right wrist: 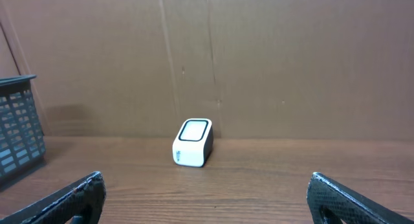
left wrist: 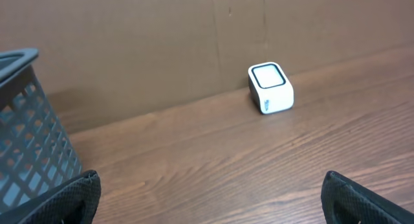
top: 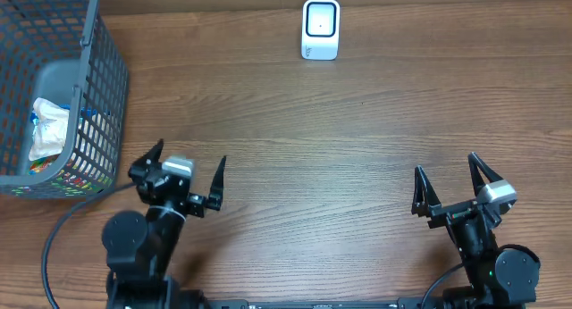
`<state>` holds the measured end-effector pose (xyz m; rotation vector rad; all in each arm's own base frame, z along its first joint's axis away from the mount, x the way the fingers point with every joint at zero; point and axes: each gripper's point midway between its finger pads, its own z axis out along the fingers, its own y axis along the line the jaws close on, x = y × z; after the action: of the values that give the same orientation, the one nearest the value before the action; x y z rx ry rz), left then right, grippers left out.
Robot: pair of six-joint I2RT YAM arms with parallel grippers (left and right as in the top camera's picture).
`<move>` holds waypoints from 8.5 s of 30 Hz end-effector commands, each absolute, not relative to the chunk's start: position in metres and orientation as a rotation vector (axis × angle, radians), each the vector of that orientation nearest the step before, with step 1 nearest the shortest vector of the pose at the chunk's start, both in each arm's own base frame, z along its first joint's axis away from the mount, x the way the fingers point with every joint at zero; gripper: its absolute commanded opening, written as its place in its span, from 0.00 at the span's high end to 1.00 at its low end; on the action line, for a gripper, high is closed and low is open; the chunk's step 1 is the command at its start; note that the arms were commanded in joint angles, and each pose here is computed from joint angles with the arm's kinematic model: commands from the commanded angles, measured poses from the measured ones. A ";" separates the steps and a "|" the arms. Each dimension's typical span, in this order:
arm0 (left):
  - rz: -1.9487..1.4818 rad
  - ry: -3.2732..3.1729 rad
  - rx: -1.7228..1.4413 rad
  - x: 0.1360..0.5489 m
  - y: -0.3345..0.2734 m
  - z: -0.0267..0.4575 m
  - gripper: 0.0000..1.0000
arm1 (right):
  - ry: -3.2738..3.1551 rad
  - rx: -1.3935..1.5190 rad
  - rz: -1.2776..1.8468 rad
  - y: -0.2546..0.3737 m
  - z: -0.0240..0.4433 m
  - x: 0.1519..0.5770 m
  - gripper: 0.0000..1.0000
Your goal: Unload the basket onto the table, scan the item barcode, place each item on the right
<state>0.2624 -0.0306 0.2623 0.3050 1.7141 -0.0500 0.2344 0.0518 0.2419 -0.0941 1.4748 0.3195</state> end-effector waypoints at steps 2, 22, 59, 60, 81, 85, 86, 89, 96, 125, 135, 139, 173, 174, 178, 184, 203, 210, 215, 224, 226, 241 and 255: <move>-0.060 1.704 0.301 0.269 -0.030 0.290 0.00 | 1.461 -0.112 0.340 0.056 0.262 0.233 0.00; -0.124 1.959 0.307 0.300 -0.030 0.319 0.00 | 1.818 -0.117 0.338 0.064 0.285 0.283 0.00; 0.345 2.179 -0.399 0.342 0.106 0.408 0.00 | 2.237 -0.217 0.549 0.105 0.260 0.344 0.00; 0.367 2.167 -0.461 0.340 0.121 0.411 0.00 | 2.243 -0.217 0.550 0.105 0.258 0.345 0.00; 0.316 2.272 -1.195 0.335 0.288 0.285 0.02 | 2.294 -0.209 0.554 0.105 0.246 0.341 0.00; 0.307 2.325 -1.216 0.340 0.292 0.263 0.02 | 2.310 -0.207 0.554 0.104 0.244 0.339 0.00; 0.305 2.337 -1.222 0.342 0.293 0.258 0.02 | 2.316 -0.210 0.553 0.104 0.242 0.338 0.00; 0.300 2.375 -1.221 0.347 0.295 0.243 0.03 | 2.332 -0.211 0.552 0.104 0.239 0.336 0.00; 0.287 2.487 -1.195 0.367 0.291 0.200 0.07 | 2.388 -0.201 0.558 0.104 0.224 0.337 0.00; 0.242 2.707 -1.288 0.384 0.292 0.092 0.96 | 2.442 -0.191 0.562 0.103 0.214 0.331 0.00; 0.293 2.265 -1.137 0.374 0.283 0.312 0.96 | 2.442 -0.190 0.563 0.103 0.214 0.331 0.00; 0.255 2.142 -0.976 0.357 0.249 0.386 0.96 | 2.441 -0.191 0.562 0.103 0.214 0.331 0.00; -0.082 3.414 0.169 0.385 -0.064 0.055 0.71 | 2.430 -0.193 0.562 0.104 0.216 0.333 0.00; -0.081 3.416 0.168 0.385 -0.064 0.055 0.66 | 2.429 -0.193 0.562 0.104 0.216 0.333 0.00; -0.075 3.416 0.168 0.385 -0.063 0.068 0.57 | 2.421 -0.195 0.561 0.104 0.217 0.334 0.00; -0.115 3.246 0.153 0.411 -0.068 0.129 0.55 | 2.417 -0.195 0.561 0.104 0.218 0.335 0.00; 0.000 2.388 -0.168 0.359 0.021 0.415 0.22 | 2.396 -0.192 0.624 0.111 0.223 0.335 0.00; 0.126 2.388 -0.534 0.350 0.117 0.400 0.22 | 2.406 -0.190 0.625 0.111 0.222 0.334 0.00; 0.200 2.397 -0.755 0.348 0.162 0.379 0.28 | 2.414 -0.188 0.626 0.111 0.220 0.332 0.00; 0.326 2.404 -1.051 0.344 0.223 0.339 0.24 | 2.424 -0.187 0.626 0.111 0.219 0.331 0.00; 0.311 2.419 -1.116 0.345 0.236 0.324 0.23 | 2.424 -0.187 0.626 0.111 0.219 0.331 0.00; 0.252 2.654 -1.511 0.297 0.292 0.204 0.25 | 2.413 -0.189 0.625 0.111 0.221 0.333 0.00; 0.170 2.750 -1.527 0.293 0.301 0.098 0.28 | 2.398 -0.192 0.623 0.111 0.223 0.335 0.00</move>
<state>0.2964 0.3081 0.1139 -1.5486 2.7009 0.1889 0.3323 0.1074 0.2105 -0.1773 2.4329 0.6119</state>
